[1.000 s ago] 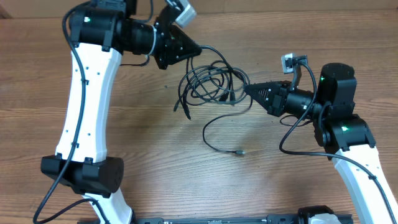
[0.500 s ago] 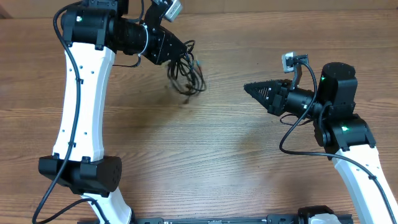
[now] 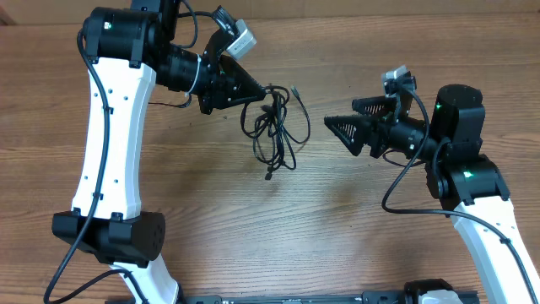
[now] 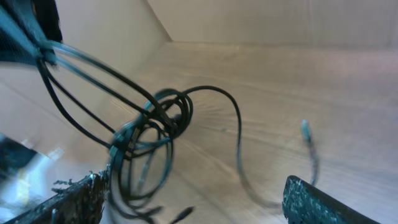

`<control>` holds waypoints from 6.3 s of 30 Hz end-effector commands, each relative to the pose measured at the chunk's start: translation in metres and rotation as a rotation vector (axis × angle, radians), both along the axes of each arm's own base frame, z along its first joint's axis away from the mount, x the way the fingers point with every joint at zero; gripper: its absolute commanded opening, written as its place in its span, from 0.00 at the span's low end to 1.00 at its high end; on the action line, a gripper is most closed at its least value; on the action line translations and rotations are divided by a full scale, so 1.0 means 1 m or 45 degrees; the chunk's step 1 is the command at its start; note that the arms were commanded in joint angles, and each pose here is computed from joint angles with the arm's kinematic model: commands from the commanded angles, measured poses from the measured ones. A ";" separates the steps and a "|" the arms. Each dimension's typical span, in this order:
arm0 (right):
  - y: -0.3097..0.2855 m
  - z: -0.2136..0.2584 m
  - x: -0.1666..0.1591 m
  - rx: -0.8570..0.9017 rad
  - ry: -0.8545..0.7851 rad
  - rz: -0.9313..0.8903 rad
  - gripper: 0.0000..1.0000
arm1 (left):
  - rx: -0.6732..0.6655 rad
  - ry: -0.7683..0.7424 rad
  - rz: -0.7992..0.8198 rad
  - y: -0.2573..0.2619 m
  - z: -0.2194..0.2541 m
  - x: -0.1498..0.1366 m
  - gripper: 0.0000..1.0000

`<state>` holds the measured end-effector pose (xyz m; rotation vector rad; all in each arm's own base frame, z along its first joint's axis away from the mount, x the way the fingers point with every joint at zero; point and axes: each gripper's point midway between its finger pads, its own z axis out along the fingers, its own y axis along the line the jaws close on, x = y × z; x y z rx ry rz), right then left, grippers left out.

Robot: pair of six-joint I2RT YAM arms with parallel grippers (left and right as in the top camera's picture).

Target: Untangle cables

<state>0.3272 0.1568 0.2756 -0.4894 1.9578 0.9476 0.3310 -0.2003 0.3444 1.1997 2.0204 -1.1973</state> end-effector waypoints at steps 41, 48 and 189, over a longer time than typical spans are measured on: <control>0.017 0.003 -0.010 -0.422 -0.858 0.492 0.93 | -0.387 -0.306 -0.548 -0.090 0.051 -0.083 0.04; -0.002 -0.006 0.015 -0.716 -0.991 0.392 0.99 | -0.305 -0.339 -0.546 -0.088 0.040 -0.079 0.04; 0.065 -0.035 -0.061 -0.248 -0.250 0.585 0.04 | 0.434 -0.510 -0.666 -0.053 -0.068 -0.055 0.04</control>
